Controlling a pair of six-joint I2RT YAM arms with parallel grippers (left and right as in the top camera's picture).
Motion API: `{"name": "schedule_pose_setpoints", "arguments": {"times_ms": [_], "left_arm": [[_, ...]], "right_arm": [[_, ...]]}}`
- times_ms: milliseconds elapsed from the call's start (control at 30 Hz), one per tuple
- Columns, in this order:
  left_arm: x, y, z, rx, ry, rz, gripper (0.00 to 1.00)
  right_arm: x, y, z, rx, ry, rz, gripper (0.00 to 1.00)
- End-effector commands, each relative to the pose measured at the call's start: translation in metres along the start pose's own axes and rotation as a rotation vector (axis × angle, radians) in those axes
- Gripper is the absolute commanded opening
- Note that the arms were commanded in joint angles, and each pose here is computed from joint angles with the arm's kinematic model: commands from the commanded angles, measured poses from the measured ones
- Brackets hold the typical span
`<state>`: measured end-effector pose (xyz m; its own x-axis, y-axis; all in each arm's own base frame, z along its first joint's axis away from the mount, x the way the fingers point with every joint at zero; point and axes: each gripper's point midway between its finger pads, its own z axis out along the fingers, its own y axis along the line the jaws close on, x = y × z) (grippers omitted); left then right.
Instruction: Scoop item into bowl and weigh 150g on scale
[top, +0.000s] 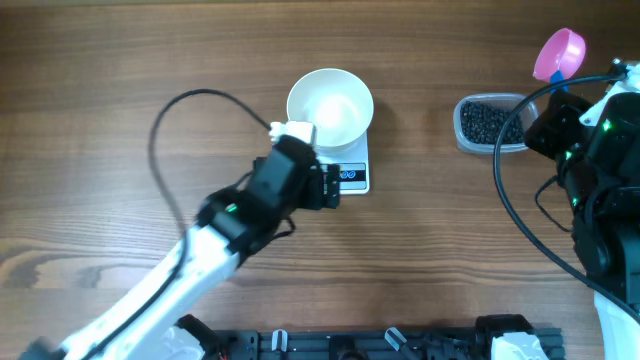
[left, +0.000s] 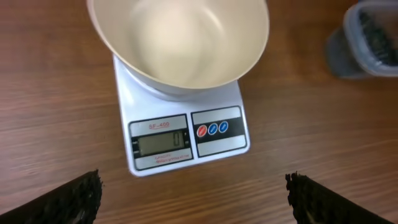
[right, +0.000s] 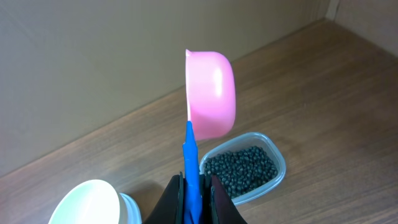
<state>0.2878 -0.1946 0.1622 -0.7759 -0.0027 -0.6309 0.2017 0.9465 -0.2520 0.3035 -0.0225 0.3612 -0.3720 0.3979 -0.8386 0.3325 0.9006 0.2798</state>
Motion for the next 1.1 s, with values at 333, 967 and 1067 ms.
{"name": "schedule_pose_setpoints", "arguments": {"times_ms": [333,967,1067], "left_arm": [[0.017,0.077,-0.039,-0.112,0.109,-0.122,1.0],[0.017,0.077,-0.038,-0.112,0.111,-0.122,1.0],[0.017,0.077,-0.038,-0.112,0.111,-0.122,1.0]], "right_arm": [[-0.011,-0.001,-0.004,0.01,-0.032,-0.013,0.05],[-0.006,-0.001,0.026,0.055,0.008,-0.097,0.04],[0.001,-0.004,0.025,0.067,0.037,-0.11,0.04]]}}
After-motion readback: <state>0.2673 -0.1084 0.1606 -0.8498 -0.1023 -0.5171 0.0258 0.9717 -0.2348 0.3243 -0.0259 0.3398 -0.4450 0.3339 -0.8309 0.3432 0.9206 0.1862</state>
